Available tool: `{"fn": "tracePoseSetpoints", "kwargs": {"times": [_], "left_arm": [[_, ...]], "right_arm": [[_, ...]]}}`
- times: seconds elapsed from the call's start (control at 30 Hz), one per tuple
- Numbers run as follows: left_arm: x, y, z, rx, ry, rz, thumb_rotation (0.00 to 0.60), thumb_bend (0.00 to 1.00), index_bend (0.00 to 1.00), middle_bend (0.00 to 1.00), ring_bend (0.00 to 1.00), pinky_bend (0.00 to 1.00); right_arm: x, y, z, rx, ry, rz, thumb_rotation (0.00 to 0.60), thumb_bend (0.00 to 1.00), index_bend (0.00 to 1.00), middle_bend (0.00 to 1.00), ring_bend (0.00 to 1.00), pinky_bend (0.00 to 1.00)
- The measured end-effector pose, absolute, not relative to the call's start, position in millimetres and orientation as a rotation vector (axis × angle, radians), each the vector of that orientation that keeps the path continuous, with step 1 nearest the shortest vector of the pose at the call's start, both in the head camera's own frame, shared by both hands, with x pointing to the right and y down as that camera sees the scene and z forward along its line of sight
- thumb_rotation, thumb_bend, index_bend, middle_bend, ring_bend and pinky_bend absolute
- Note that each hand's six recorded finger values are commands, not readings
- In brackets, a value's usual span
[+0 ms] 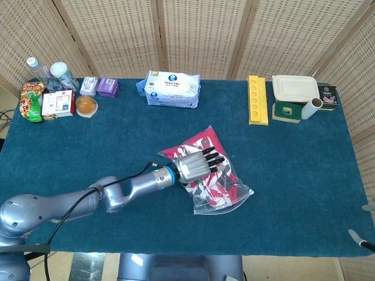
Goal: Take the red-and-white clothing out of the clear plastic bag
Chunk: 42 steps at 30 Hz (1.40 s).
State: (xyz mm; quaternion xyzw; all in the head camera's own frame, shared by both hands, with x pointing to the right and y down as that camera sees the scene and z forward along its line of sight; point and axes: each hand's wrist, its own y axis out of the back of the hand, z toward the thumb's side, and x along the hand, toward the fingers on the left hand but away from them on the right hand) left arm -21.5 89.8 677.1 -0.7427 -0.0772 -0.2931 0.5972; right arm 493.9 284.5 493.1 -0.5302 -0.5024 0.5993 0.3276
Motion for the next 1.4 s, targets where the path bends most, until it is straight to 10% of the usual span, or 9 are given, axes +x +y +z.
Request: {"fn": "tracePoseSetpoints", "kwargs": {"times": [0.13, 0.23, 0.4, 0.57, 1.4], "left_arm": [[-10, 93, 692, -1.723, -0.21, -0.711, 0.6, 0.0, 0.02, 0.0, 0.0, 0.02], [-4, 94, 699, -1.723, -0.221, -0.729, 0.6, 0.0, 0.21, 0.07, 0.06, 0.13], [0, 91, 703, -1.716, -0.195, -0.737, 0.6, 0.02, 0.63, 0.47, 0.44, 0.51], [0, 85, 699, -1.74, -0.079, -0.715, 0.6, 0.15, 0.77, 0.65, 0.63, 0.71], [-50, 53, 634, -2.009, 0.74, -0.178, 0.6, 0.16, 0.83, 0.71, 0.7, 0.76]], "right_arm": [[495, 285, 494, -1.393, -1.32, 1.569, 0.542, 0.08, 0.36, 0.24, 0.26, 0.24], [496, 284, 494, -1.393, -1.322, 1.568, 0.541, 0.08, 0.36, 0.24, 0.26, 0.24], [497, 284, 493, -1.391, -1.326, 1.567, 0.542, 0.08, 0.36, 0.24, 0.26, 0.24], [494, 282, 494, -1.403, -1.318, 1.559, 0.546, 0.08, 0.36, 0.24, 0.26, 0.24], [461, 234, 473, -1.447, -1.233, 1.341, 0.542, 0.08, 0.36, 0.28, 0.32, 0.32]]}}
